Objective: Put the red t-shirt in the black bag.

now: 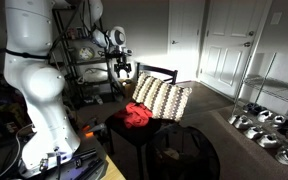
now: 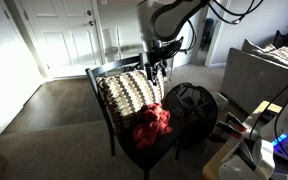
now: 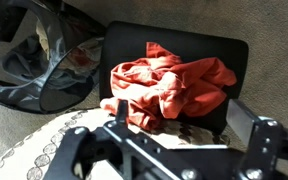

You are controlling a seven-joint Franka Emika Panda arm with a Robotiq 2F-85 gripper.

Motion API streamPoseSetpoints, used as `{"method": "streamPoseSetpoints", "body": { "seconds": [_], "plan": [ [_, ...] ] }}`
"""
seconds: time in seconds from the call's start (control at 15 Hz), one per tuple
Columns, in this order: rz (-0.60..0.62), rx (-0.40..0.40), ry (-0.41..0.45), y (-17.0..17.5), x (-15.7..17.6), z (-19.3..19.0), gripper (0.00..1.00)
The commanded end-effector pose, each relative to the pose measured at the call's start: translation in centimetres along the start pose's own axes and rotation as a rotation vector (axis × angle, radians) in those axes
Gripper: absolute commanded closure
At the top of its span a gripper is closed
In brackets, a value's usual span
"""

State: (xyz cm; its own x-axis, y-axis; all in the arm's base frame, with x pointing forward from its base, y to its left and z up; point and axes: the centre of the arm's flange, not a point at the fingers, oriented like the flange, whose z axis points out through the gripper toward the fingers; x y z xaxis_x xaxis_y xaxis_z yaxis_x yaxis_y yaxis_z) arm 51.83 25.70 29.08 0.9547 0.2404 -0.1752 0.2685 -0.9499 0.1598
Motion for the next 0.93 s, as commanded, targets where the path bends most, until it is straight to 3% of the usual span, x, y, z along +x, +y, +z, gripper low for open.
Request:
{"method": "streamPoseSetpoints", "body": {
  "seconds": [0.0,0.53,0.87],
  "plan": [
    [0.005,0.007,-0.015,0.8,0.2,0.7,0.0],
    [0.004,0.021,-0.027,1.7,0.4,1.2,0.0],
    [-0.002,0.037,-0.029,0.9,1.4,3.7,0.0]
  ]
}}
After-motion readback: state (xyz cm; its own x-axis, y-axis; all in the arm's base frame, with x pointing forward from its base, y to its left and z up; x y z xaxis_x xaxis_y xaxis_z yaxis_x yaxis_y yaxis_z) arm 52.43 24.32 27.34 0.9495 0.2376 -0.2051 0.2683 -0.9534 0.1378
